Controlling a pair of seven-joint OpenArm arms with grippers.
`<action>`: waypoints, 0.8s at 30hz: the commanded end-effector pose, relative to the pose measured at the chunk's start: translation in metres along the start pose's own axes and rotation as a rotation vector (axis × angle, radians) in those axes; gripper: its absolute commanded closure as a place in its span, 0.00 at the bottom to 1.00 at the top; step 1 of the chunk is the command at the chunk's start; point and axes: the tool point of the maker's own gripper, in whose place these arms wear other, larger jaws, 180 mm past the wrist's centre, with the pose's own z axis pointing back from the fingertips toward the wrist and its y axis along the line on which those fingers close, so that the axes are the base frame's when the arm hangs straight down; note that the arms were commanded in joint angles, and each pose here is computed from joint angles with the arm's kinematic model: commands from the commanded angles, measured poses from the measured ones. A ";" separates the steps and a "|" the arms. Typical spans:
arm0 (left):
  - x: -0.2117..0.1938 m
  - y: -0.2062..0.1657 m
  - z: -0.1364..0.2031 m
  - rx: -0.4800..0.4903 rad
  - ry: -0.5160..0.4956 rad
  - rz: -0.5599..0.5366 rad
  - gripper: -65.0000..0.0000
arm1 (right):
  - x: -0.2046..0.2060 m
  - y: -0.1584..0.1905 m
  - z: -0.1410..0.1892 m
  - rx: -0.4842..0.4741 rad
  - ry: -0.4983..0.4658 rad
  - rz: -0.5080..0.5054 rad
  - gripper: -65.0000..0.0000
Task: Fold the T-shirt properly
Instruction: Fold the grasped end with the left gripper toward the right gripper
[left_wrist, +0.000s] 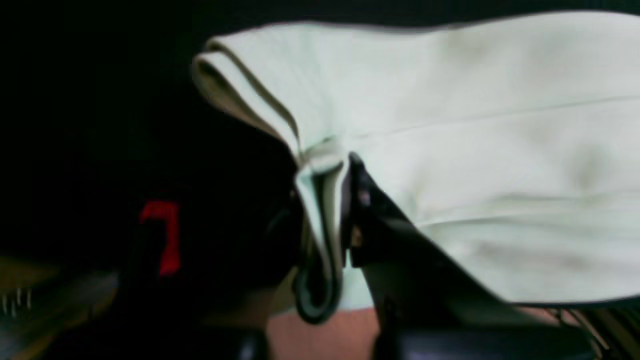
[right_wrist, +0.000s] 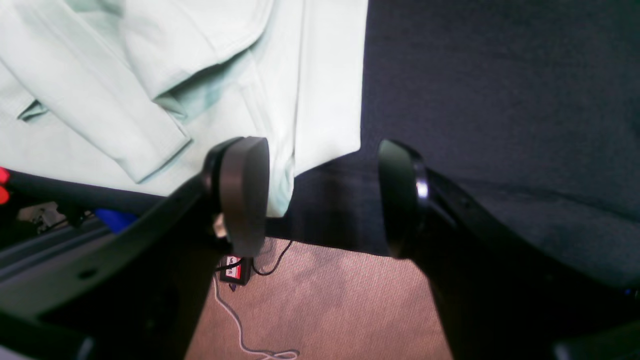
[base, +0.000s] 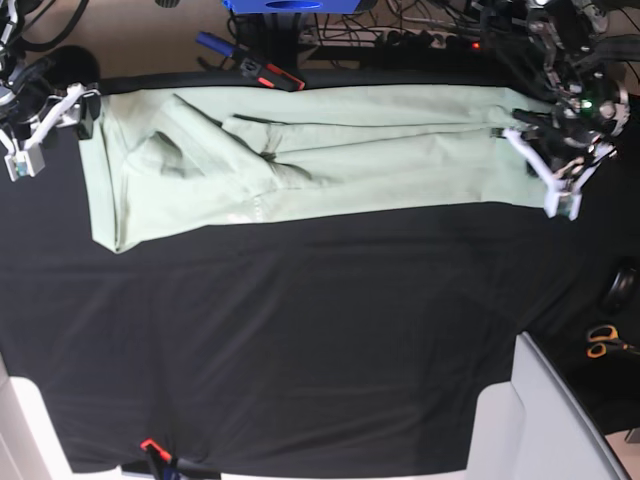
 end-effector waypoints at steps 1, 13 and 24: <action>0.002 -0.002 0.006 0.011 0.000 -0.008 1.00 | 0.009 -0.002 0.004 -0.001 -0.036 0.015 0.49; -0.012 -0.048 0.024 -0.047 0.038 0.062 1.00 | 0.009 -0.002 0.004 -0.001 -0.036 0.015 0.49; 0.005 -0.084 0.020 -0.112 0.006 0.078 1.00 | 0.009 -0.002 0.004 -0.001 -0.036 0.015 0.49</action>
